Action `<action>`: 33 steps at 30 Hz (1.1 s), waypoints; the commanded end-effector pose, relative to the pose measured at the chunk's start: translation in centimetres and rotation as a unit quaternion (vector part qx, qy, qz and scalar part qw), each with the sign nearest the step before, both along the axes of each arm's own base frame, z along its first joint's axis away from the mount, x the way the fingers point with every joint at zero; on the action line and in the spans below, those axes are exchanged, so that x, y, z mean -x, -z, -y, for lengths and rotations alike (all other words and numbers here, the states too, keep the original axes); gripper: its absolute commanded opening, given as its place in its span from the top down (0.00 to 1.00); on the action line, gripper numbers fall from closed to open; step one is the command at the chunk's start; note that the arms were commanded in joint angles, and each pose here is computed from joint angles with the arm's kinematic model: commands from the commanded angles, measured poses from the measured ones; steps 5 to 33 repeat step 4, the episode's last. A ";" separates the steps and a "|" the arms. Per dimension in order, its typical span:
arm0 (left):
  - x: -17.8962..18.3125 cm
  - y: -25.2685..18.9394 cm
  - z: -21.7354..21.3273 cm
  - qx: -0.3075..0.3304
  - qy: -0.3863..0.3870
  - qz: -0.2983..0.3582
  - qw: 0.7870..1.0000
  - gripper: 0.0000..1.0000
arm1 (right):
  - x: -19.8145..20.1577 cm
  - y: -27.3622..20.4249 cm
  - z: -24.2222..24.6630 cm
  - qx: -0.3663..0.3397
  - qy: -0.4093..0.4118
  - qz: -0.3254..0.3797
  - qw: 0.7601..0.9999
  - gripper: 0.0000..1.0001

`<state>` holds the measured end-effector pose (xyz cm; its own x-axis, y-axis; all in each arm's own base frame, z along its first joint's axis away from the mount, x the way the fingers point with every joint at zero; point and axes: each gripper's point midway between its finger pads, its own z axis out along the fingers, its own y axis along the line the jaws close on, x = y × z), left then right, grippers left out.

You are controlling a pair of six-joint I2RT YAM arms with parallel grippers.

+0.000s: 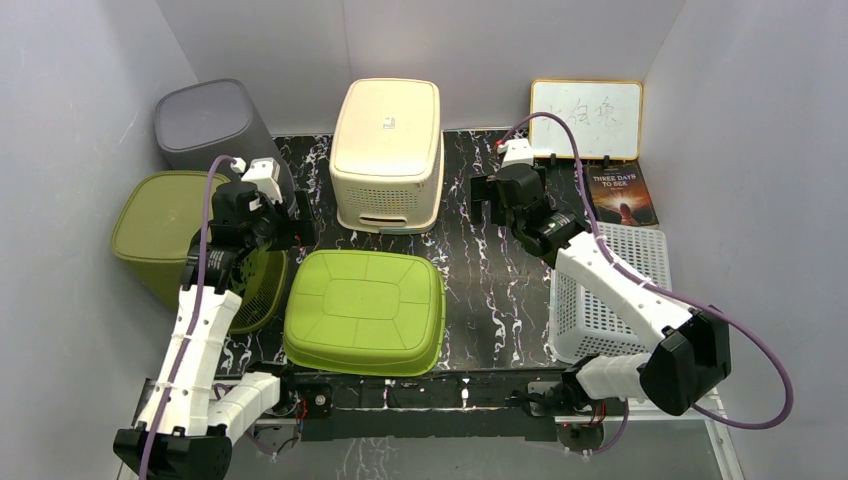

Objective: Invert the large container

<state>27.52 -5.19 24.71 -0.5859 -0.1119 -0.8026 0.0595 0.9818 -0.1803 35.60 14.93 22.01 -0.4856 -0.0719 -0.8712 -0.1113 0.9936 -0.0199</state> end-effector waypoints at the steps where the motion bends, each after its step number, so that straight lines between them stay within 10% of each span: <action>1: -0.1 -0.9 -0.1 -0.004 0.000 0.014 1.000 0.02 | -0.2 -3.2 0.6 -0.014 0.011 0.047 0.999 0.02; 33: -0.1 -0.8 -0.2 -0.007 -0.001 0.010 1.000 0.02 | -0.2 -3.1 0.8 -0.008 0.016 0.047 0.999 0.02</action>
